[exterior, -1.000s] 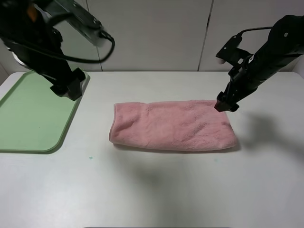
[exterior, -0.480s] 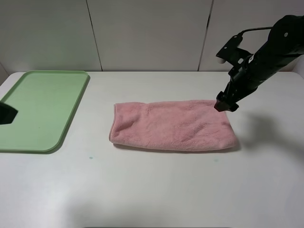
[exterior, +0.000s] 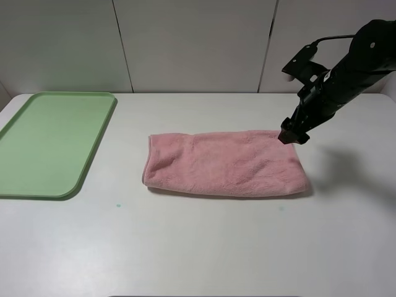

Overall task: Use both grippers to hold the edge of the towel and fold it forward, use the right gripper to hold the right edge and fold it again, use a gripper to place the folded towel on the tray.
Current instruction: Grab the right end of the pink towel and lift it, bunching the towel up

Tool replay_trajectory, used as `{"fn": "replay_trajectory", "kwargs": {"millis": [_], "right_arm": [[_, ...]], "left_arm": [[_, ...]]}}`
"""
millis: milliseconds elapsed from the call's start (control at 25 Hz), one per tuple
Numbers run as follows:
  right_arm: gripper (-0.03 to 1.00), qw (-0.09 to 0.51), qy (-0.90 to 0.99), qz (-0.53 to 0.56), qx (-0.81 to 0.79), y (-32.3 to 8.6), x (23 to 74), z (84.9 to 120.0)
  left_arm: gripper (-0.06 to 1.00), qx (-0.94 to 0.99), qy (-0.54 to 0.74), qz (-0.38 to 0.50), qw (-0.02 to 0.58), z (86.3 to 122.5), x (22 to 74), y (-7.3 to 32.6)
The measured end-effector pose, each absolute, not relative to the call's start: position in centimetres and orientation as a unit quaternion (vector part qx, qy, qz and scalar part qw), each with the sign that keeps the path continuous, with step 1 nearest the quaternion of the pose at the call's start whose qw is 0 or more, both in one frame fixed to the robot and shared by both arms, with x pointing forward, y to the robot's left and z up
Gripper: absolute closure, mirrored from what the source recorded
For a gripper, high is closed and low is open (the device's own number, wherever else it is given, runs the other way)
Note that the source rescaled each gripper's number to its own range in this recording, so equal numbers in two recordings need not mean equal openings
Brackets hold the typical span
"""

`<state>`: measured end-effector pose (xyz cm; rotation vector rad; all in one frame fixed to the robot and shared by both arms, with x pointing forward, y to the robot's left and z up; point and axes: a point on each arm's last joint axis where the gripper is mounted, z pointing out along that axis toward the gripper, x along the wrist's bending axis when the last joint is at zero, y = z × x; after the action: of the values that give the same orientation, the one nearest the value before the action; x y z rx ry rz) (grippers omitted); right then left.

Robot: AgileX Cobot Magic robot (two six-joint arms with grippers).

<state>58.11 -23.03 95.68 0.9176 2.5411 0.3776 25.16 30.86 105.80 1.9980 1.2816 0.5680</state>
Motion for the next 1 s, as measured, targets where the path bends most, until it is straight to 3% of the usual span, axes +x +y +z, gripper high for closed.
{"fn": "replay_trajectory", "kwargs": {"millis": [520, 1000], "right_arm": [[-0.03, 0.209, 0.91, 0.138, 0.33, -23.0, 58.2, 95.7], [-0.03, 0.206, 0.901, 0.144, 0.353, -23.0, 58.2, 95.7]], "left_arm": [[-0.05, 0.79, 0.46, 0.214, 0.344, 104.5, 23.7, 31.3], [-0.05, 0.694, 0.597, 0.264, 0.304, 104.4, 23.1, 30.6]]}}
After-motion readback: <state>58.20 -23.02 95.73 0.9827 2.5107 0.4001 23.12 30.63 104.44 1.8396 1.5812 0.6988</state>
